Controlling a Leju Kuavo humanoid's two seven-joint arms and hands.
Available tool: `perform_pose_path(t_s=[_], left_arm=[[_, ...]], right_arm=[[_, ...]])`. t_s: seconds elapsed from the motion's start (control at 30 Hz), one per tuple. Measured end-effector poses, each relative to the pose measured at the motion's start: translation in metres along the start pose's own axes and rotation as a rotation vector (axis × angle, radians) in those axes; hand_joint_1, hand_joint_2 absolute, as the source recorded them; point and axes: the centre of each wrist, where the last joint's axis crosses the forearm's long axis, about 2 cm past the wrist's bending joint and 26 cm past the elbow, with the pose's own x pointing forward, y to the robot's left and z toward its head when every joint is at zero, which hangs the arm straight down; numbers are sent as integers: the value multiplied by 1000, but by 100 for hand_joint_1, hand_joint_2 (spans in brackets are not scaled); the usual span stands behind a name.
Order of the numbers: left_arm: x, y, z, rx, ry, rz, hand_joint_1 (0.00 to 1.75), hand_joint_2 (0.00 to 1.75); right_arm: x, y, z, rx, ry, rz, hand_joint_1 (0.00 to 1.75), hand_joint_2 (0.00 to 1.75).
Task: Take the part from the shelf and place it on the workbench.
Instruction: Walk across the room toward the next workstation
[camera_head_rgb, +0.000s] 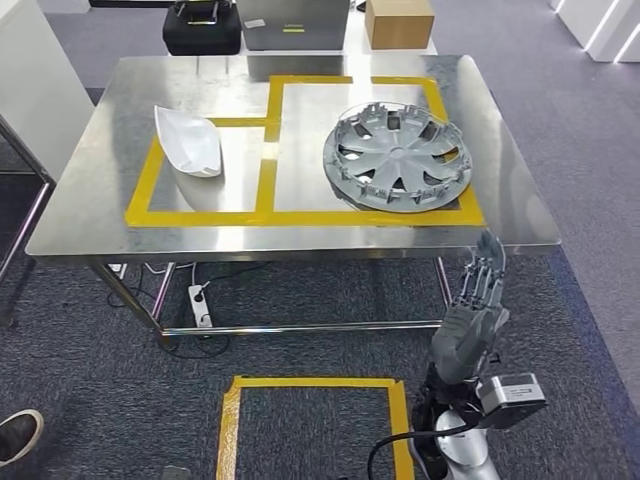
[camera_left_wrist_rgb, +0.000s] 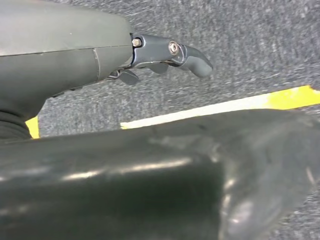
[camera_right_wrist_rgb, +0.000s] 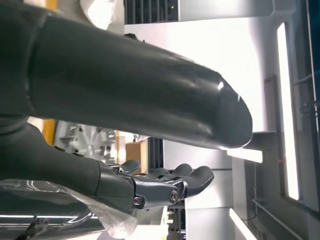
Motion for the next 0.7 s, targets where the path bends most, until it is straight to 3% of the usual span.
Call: perform_pose_path(t_s=[0.17, 0.3, 0.4, 0.5, 0.6, 0.7], left_arm=[[-2, -4, 3, 29, 14, 41, 0, 0], [-7, -8, 7, 69, 61, 50, 0, 0], [-8, -11, 9, 99, 61, 41, 0, 0], [-7, -13, 10, 129, 49, 13, 0, 0], [-7, -12, 10, 162, 56, -15, 0, 0], [-7, -12, 10, 167, 42, -27, 0, 0]], right_arm=[[1, -8, 30, -65, 112, 16, 0, 0], [-20, -34, 80, -107, 391, 23, 0, 0], [-56, -70, 132, -99, 674, 116, 0, 0], [-79, -102, 201, -193, 1075, 278, 0, 0], [-74, -103, 253, -302, 1479, 386, 0, 0], [-69, -89, 277, -281, 1754, 366, 0, 0]])
